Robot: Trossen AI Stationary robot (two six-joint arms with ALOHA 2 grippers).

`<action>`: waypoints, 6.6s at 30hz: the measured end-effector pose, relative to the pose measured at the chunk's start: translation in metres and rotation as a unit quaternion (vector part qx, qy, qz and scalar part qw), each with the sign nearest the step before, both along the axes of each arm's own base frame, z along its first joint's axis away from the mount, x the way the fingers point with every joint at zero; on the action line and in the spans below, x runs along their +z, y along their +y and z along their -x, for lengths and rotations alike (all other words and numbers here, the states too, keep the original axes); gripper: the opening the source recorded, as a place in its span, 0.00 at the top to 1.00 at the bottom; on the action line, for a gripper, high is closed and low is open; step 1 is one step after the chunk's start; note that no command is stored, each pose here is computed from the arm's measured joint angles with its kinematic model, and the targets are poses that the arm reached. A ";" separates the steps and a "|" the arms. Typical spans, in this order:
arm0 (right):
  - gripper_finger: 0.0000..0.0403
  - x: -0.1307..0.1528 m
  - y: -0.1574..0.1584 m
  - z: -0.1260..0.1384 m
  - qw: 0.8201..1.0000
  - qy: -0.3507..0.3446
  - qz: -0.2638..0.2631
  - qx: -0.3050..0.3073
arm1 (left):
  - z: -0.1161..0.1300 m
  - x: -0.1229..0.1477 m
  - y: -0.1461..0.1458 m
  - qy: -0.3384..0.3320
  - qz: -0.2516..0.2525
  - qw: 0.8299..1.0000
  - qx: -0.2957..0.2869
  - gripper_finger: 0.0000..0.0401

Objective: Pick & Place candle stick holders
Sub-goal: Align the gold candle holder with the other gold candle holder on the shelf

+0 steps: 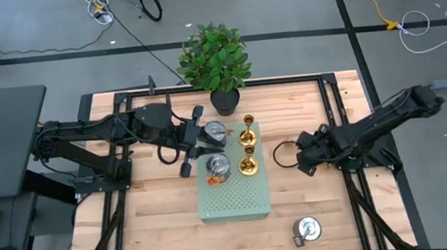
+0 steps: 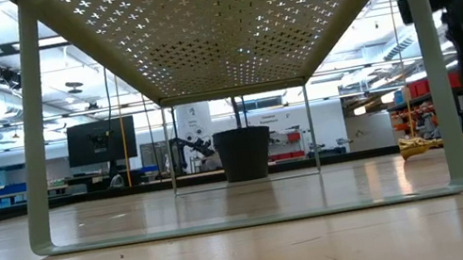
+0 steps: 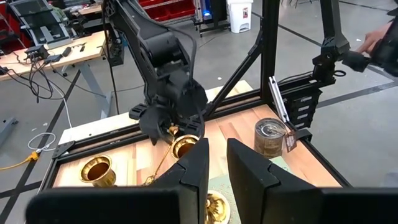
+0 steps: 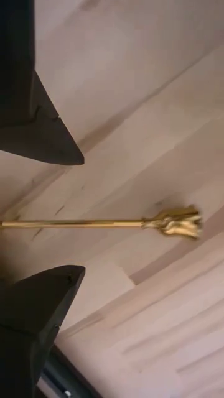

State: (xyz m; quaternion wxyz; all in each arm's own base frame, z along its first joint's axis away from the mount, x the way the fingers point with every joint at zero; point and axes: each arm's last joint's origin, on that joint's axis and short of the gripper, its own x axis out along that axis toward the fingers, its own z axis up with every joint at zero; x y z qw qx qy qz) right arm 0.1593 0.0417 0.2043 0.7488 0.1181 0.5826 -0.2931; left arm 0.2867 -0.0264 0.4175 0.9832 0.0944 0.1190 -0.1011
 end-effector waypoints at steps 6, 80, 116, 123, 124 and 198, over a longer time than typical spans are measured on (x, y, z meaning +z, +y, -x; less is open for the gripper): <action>0.30 -0.031 -0.006 0.005 1.000 0.020 -0.001 -0.016 | 0.000 -0.001 0.000 0.005 -0.001 1.000 0.000 0.83; 0.99 0.035 0.006 0.006 0.977 -0.211 0.019 0.013 | 0.001 -0.005 0.000 0.028 -0.002 1.000 0.000 0.83; 0.99 0.075 0.132 -0.016 0.757 -0.604 0.162 0.189 | 0.002 -0.006 0.000 0.030 -0.002 1.000 0.000 0.83; 0.99 0.053 0.148 -0.041 0.708 -0.643 0.187 0.224 | 0.002 -0.006 0.000 0.030 -0.002 1.000 0.000 0.83; 0.99 0.052 0.148 -0.044 0.697 -0.653 0.188 0.227 | 0.002 -0.006 0.000 0.030 -0.002 1.000 0.000 0.83; 0.88 -0.007 0.125 -0.117 0.655 -0.674 0.186 0.286 | 0.002 -0.007 0.000 0.036 -0.003 0.999 0.000 0.83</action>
